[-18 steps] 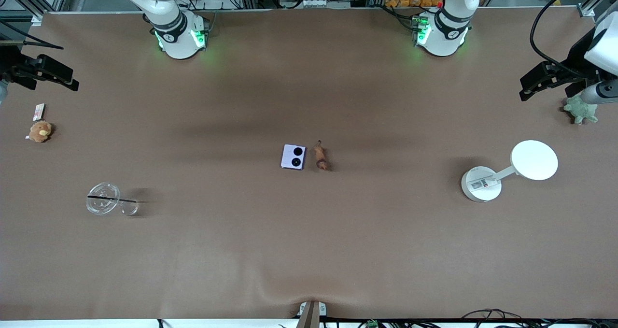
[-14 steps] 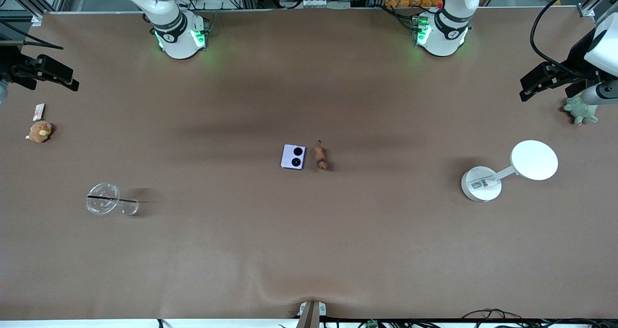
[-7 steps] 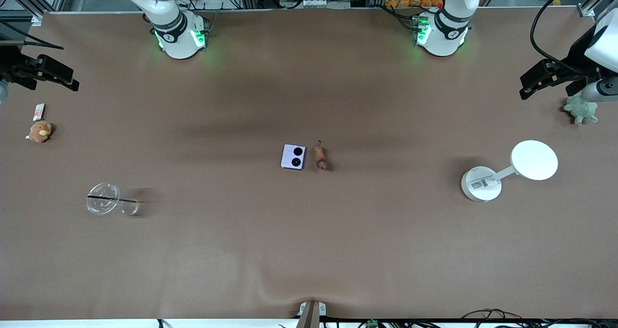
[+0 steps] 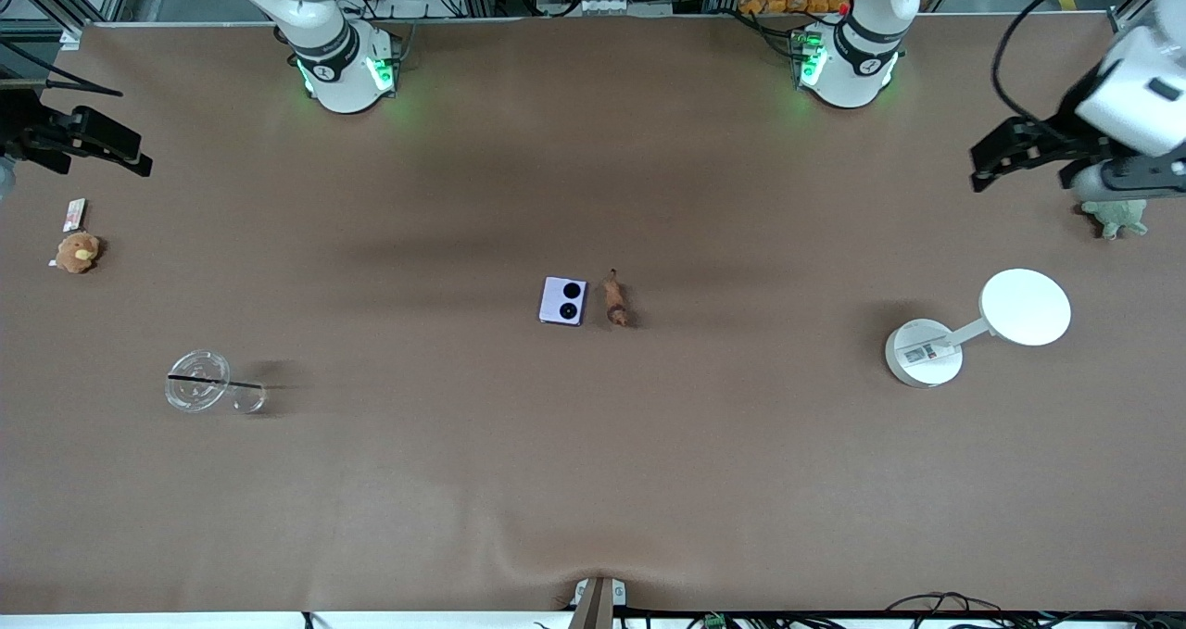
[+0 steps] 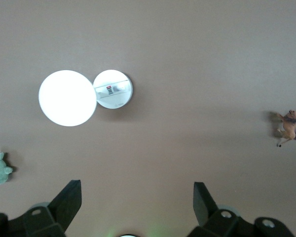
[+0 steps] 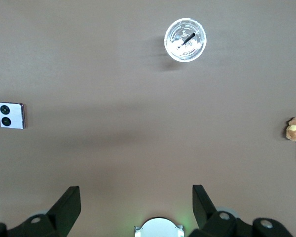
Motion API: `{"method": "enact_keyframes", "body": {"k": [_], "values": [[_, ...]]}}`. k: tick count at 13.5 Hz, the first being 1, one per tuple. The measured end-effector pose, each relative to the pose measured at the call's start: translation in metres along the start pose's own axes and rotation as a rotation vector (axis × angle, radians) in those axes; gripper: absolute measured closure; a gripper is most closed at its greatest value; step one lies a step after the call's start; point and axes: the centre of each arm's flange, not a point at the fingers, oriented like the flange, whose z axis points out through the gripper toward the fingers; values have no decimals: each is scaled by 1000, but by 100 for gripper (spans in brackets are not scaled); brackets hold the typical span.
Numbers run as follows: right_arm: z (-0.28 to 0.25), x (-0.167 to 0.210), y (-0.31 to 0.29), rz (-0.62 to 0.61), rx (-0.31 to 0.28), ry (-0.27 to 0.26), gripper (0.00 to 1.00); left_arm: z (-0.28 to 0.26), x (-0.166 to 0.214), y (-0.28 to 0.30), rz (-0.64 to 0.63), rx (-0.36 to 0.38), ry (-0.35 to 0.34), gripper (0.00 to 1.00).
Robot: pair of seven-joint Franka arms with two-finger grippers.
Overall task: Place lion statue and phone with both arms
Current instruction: 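Reach the left gripper toward the brown lion statue beside the phone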
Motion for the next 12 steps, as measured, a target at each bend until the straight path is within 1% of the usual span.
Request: {"method": "enact_keyframes", "body": {"k": [4,8,10,11,12], "values": [[4,4,-1,-2,-1,-6,0,27,10,50,63,-10,-25,0],[5,5,-8,-15,-2,-4,0,67,27,104,37,-47,-24,0],[11,10,-29,-54,-5,5,0,93,35,141,10,-79,-18,0],[16,13,-43,-75,-8,0,0,108,38,164,-9,-90,-15,0],[21,15,-53,-83,-11,-7,0,127,37,190,-32,-85,-13,0]]}}
